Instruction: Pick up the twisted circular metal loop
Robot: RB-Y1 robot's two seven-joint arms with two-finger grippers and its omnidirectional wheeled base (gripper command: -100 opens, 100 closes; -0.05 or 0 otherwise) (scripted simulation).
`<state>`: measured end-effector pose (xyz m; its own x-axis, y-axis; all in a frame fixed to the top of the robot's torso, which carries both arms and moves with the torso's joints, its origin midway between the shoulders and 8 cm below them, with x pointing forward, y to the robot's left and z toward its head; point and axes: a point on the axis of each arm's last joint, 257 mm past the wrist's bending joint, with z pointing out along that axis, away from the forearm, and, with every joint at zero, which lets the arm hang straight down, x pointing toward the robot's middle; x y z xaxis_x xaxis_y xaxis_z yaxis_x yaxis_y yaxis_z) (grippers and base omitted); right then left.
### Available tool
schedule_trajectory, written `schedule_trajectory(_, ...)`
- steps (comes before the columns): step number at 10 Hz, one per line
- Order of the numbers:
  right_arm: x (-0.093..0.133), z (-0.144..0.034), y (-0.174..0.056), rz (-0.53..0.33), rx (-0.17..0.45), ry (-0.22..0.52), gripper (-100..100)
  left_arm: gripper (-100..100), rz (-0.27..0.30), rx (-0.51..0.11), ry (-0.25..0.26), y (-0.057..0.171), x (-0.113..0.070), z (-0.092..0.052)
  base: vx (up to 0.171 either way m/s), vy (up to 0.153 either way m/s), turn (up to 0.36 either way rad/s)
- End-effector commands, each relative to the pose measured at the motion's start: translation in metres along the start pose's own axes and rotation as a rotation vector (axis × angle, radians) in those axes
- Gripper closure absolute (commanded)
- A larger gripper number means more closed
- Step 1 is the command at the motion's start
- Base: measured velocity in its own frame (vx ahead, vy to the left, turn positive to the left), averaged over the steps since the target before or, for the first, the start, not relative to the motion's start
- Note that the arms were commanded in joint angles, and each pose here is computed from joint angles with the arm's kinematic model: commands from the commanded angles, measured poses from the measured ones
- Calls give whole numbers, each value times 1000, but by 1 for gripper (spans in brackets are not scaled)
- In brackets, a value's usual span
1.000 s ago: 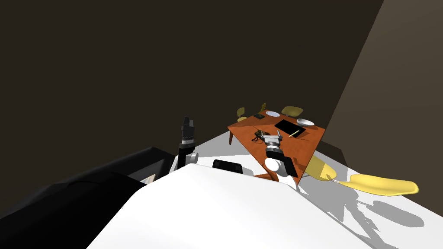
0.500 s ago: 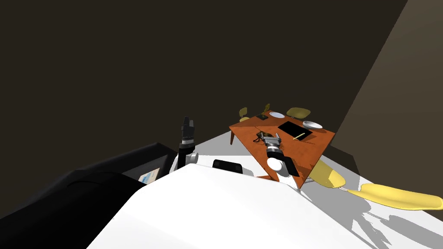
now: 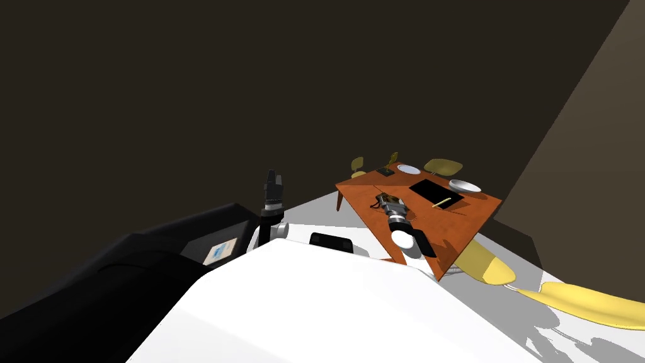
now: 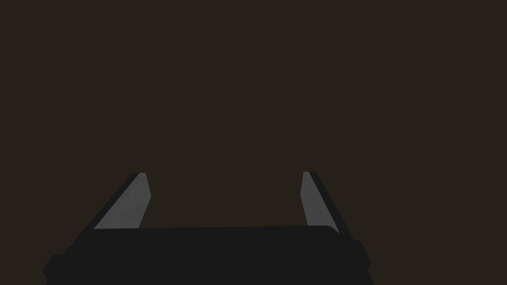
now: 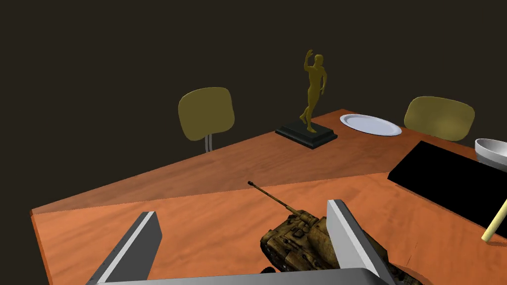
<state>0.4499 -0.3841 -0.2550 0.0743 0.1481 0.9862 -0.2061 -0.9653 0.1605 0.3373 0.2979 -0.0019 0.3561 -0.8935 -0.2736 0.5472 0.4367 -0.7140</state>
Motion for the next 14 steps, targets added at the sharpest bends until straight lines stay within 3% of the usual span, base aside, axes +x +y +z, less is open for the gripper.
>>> schedule_trajectory(1, -21, 1, 3, 82, 8, -54, -100, 0, 0, 0, 0, 0, 0, 0, -18, -35, 183)
schedule_trajectory(3, -22, 1, 4, 131, 5, -57, -100, 0, 0, 0, 0, 0, 0, 0, -15, -27, 32)
schedule_trajectory(4, -41, 2, 7, 194, 8, -102, -100, 0, 0, 0, 0, 0, 0, 0, -14, -26, 165)
schedule_trajectory(6, -41, 2, 8, 231, 5, -104, -100, 0, 0, 0, 0, 0, 0, 0, -11, -22, 50)
schedule_trajectory(7, -60, 1, 12, 298, 3, -148, -100, 0, 0, 0, 0, 0, 0, 0, -14, -23, 193)
schedule_trajectory(9, -60, 1, 12, 331, 1, -149, -100, 0, 0, 0, 0, 0, 0, 0, -12, -25, 25)
schedule_trajectory(10, -78, -1, 16, 400, -5, -191, -100, 0, 0, 0, 0, 0, 0, 0, -8, -23, 134)
schedule_trajectory(11, -78, -1, 16, 429, -7, -191, -100, 0, 0, 0, 0, 0, 0, 0, -10, -31, 114)
schedule_trajectory(14, -112, -6, 25, 577, -29, -268, -100, 0, 0, 0, 0, 0, 0, 0, -9, -36, 139)
